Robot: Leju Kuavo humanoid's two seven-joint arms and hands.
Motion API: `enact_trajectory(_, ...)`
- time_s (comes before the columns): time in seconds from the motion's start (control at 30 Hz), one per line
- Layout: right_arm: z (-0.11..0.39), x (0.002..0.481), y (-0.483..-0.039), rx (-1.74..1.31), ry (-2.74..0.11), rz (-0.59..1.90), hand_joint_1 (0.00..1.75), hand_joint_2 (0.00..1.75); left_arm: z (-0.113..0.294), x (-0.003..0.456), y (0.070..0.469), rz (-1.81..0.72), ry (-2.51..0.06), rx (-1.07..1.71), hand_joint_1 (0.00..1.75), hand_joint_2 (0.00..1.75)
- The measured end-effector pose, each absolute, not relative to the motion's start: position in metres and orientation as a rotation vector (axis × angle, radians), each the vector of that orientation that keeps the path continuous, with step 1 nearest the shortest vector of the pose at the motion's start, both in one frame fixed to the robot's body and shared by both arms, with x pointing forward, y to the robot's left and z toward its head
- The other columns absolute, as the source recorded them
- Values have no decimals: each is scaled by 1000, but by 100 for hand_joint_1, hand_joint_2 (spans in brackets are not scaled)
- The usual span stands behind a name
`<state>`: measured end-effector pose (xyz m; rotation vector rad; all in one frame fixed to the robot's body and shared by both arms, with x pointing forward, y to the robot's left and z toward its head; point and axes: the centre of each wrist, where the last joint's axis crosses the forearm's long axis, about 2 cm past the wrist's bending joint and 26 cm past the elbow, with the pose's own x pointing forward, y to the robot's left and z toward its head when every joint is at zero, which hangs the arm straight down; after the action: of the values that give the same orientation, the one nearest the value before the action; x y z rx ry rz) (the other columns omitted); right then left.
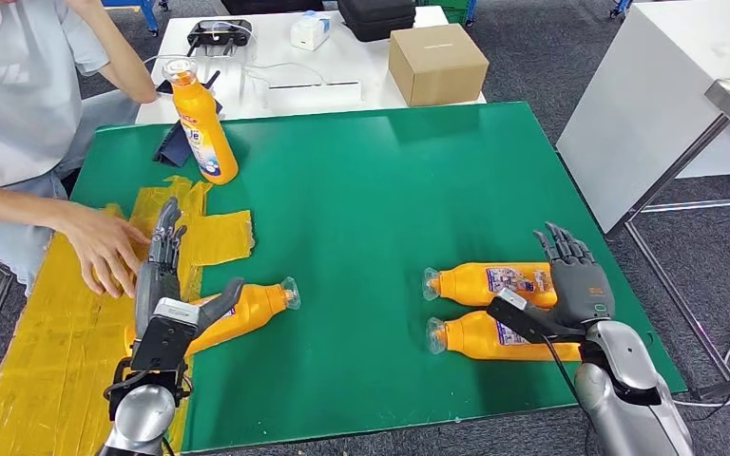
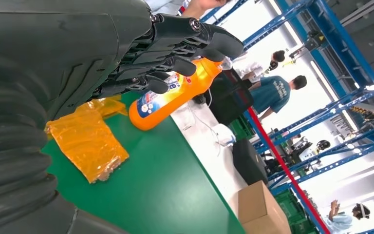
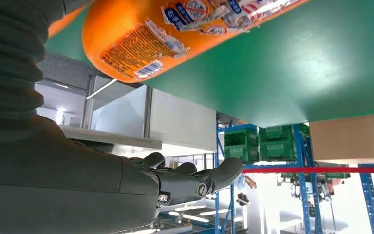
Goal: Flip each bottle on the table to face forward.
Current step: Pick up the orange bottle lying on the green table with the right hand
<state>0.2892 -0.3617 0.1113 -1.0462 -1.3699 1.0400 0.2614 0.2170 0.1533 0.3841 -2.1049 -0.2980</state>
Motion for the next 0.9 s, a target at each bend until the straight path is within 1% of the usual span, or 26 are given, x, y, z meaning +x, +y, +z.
enact_trajectory(0.5, 114, 303, -366, -1062, -1321, 1037, 0, 175, 148, 263, 215, -304, -2080, 364, 0, 175)
enact_trajectory(0.9, 96, 316, -375, -988, -1148, 1163, 0, 175, 145, 267, 212, -318, -2066, 333, 0, 175)
